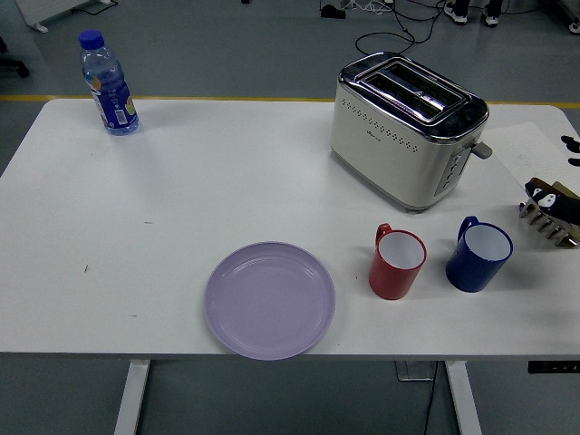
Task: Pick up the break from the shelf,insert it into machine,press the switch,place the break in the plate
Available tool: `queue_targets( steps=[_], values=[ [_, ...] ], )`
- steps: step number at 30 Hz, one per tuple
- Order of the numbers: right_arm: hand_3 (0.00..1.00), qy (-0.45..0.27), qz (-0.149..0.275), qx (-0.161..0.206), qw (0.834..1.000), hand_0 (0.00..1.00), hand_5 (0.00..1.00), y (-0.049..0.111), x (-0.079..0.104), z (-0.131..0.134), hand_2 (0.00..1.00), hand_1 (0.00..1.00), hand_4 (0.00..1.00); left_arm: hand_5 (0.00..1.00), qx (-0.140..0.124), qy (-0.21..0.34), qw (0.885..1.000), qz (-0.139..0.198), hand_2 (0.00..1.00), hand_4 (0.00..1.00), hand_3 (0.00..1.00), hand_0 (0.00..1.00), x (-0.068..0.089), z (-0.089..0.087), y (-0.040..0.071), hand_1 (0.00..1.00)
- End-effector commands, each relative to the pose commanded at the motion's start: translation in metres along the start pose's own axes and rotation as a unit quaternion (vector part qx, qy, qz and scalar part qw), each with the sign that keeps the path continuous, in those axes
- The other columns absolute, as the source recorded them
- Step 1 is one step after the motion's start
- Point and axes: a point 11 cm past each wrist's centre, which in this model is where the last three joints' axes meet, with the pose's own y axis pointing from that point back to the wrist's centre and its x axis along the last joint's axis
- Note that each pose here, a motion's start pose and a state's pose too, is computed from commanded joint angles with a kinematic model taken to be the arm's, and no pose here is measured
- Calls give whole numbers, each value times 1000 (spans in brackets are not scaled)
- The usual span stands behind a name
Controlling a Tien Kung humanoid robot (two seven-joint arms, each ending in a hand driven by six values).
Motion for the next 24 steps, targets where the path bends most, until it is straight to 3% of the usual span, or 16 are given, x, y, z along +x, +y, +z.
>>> queue_targets(
  steps=[8,24],
  values=[
    [922,133,14,2,991,950,228,-5,-4,1,929,866,822,998,-1,-1,1000,0,516,374,587,419,1,1,0,481],
    [913,165,-15,-33,986,942,229,-28,-31,13,921,857,811,998,-1,-1,1000,1,515,378,587,418,1,2,0,481]
  ],
)
